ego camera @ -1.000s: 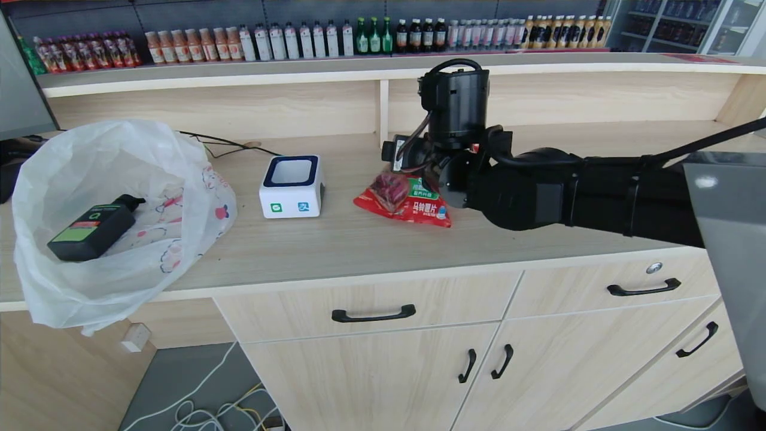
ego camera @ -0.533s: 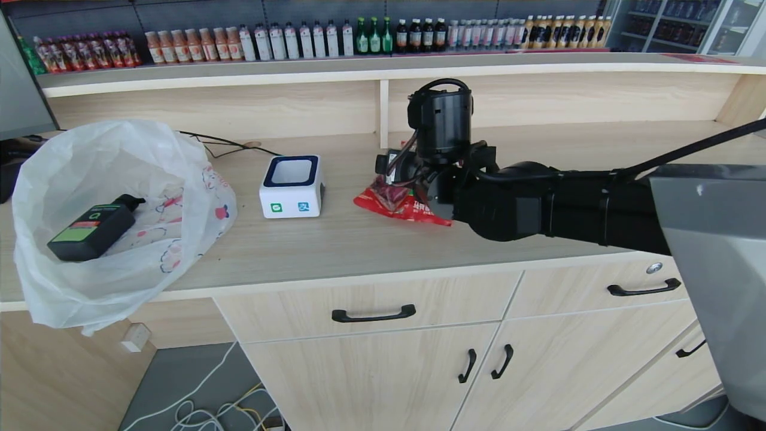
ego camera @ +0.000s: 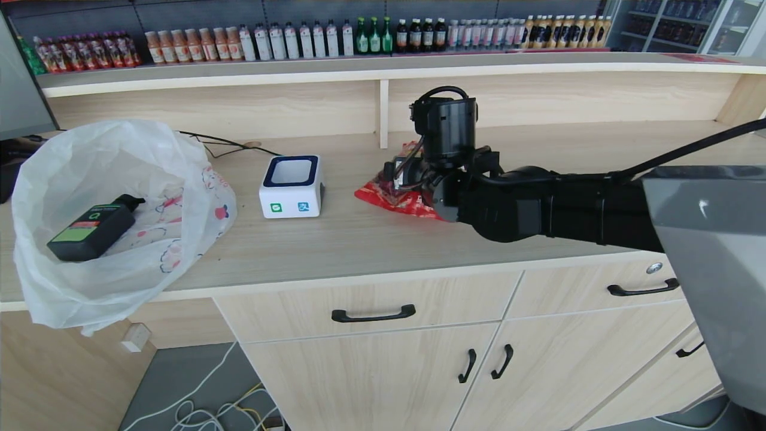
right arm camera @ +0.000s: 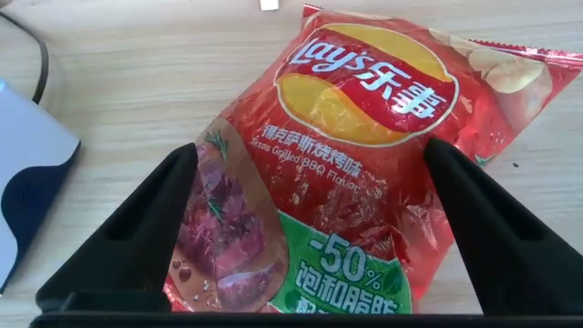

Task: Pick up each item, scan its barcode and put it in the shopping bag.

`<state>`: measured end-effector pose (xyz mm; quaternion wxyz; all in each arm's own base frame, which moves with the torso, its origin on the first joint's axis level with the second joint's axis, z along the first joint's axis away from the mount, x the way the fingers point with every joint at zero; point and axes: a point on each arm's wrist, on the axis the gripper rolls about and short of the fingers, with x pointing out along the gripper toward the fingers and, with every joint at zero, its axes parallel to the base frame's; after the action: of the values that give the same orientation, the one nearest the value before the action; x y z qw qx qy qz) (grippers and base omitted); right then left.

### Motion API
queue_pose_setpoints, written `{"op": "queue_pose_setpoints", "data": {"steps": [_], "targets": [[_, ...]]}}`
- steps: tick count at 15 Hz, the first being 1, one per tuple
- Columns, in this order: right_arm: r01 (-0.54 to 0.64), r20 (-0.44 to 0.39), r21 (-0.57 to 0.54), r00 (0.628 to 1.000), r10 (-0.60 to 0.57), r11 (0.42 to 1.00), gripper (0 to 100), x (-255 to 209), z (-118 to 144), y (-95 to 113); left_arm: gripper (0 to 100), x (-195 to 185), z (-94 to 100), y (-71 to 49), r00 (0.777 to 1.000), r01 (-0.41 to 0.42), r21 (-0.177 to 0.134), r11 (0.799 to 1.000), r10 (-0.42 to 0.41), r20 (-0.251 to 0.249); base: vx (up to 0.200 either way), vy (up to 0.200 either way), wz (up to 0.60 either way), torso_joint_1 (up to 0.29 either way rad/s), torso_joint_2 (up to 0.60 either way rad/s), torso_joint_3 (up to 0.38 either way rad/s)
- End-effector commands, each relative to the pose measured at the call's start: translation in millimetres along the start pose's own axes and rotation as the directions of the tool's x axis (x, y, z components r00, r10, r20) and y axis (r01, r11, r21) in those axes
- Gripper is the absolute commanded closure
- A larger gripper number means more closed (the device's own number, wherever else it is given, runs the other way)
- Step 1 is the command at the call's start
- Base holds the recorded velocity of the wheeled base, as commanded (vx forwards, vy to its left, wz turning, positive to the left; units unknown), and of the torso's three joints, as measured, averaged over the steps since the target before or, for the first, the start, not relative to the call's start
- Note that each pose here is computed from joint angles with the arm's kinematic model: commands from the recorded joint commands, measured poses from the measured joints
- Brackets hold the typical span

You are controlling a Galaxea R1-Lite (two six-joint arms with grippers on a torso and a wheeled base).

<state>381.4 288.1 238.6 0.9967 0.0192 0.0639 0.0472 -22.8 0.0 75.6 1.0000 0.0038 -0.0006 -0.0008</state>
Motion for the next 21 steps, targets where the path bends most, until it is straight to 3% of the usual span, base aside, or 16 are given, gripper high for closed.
{"op": "queue_pose_setpoints", "data": {"steps": [1,10,12,16,19,21], "targets": [[0.004,0.001,-0.01,1.0,-0.004,1.0,0,1,-2,-2,0,0,0.0,0.0,1.0,0.0,0.0,1.0,0.0,0.0,0.0,0.0,0.0,0.0,0.0,0.0],[0.03,-0.021,-0.067,0.999,-0.032,0.997,0,5,-21,-19,0,0,0.0,0.0,1.0,0.0,0.0,1.0,0.0,0.0,0.0,0.0,0.0,0.0,0.0,0.0],[0.044,-0.016,-0.099,0.999,-0.046,0.994,0,4,-23,-31,0,0,0.0,0.0,1.0,0.0,0.0,1.0,0.0,0.0,0.0,0.0,0.0,0.0,0.0,0.0],[0.036,0.04,-0.104,0.999,-0.032,0.994,0,-7,7,-57,0,0,0.0,0.0,1.0,0.0,0.0,1.0,0.0,0.0,0.0,0.0,0.0,0.0,0.0,0.0],[0.004,-0.027,-0.175,1.0,-0.009,0.984,0,-17,-6,-81,0,0,0.0,0.0,1.0,0.0,0.0,1.0,0.0,0.0,0.0,0.0,0.0,0.0,0.0,0.0],[-0.005,0.013,-0.165,1.0,0.008,0.986,0,-17,0,-83,0,0,0.0,0.0,1.0,0.0,0.0,1.0,0.0,0.0,0.0,0.0,0.0,0.0,0.0,0.0]]}}
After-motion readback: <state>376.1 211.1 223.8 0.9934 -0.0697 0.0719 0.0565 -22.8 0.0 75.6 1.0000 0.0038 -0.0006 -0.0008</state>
